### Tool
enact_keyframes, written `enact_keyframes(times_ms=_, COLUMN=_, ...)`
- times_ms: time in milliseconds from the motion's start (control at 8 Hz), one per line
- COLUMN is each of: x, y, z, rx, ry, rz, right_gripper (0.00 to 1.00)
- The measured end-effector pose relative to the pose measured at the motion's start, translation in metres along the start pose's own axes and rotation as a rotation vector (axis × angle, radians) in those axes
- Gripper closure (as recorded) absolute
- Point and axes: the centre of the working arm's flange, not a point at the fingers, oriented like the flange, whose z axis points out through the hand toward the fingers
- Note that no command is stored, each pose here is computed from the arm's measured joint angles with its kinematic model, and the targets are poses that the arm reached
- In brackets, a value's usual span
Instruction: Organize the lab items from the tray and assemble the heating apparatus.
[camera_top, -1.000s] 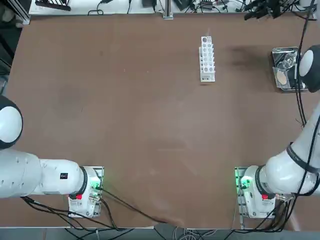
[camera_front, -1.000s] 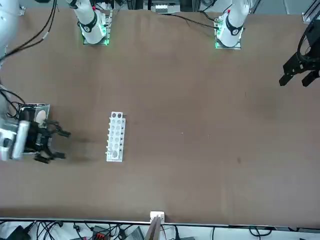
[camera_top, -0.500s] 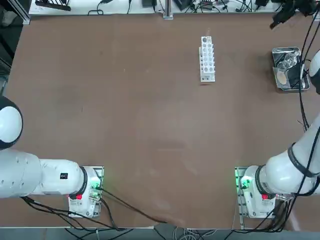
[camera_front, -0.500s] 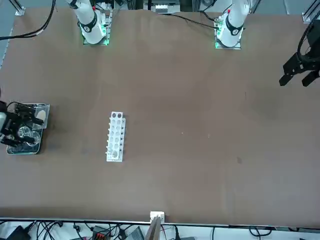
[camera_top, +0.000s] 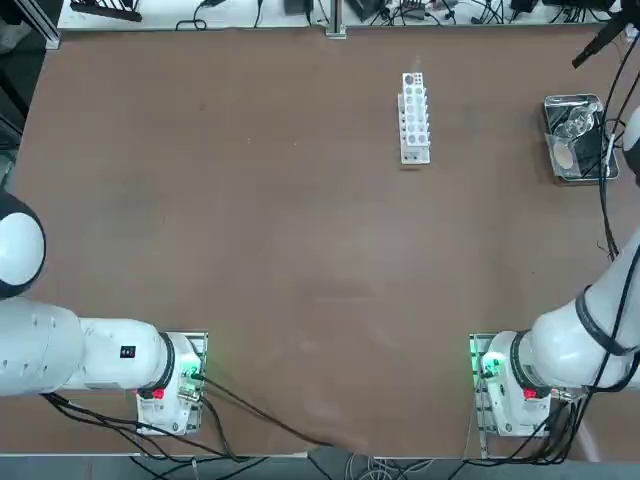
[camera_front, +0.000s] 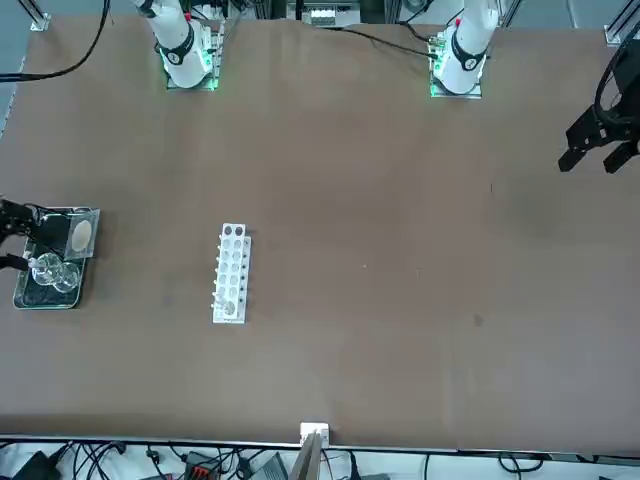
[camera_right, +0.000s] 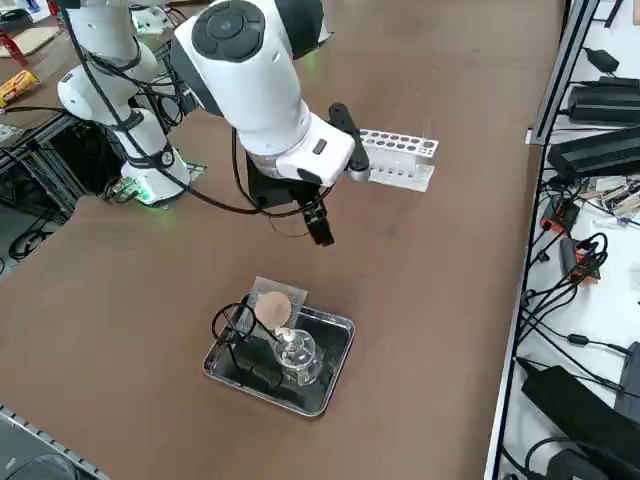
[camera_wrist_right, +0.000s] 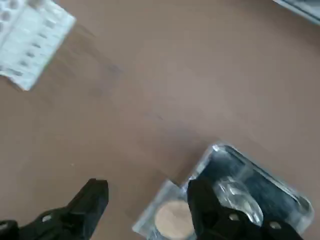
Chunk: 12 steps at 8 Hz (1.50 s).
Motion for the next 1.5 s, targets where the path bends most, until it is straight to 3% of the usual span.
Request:
enact_keyframes(times_ms=375, x=-0.006, y=0.012, z=0.006, rx=-0.083, ry=-0.058, rz=0.193, right_gripper=0.03)
enact_keyframes(times_ms=875, x=-0.032, y=0.052, z=0.042, rx=-0.165, ry=-0.049, rz=0.44, right_gripper=0.04)
enact_keyframes(times_ms=1125, x=-0.049, y=0.073, z=0.069, rx=-0.19, ry=-0.062, rz=0.473, right_gripper=0.04)
enact_keyframes(times_ms=1500, x=-0.055, y=0.083, z=0.105, rx=-0.193, ry=-0.113, rz=0.406, right_gripper=0.07)
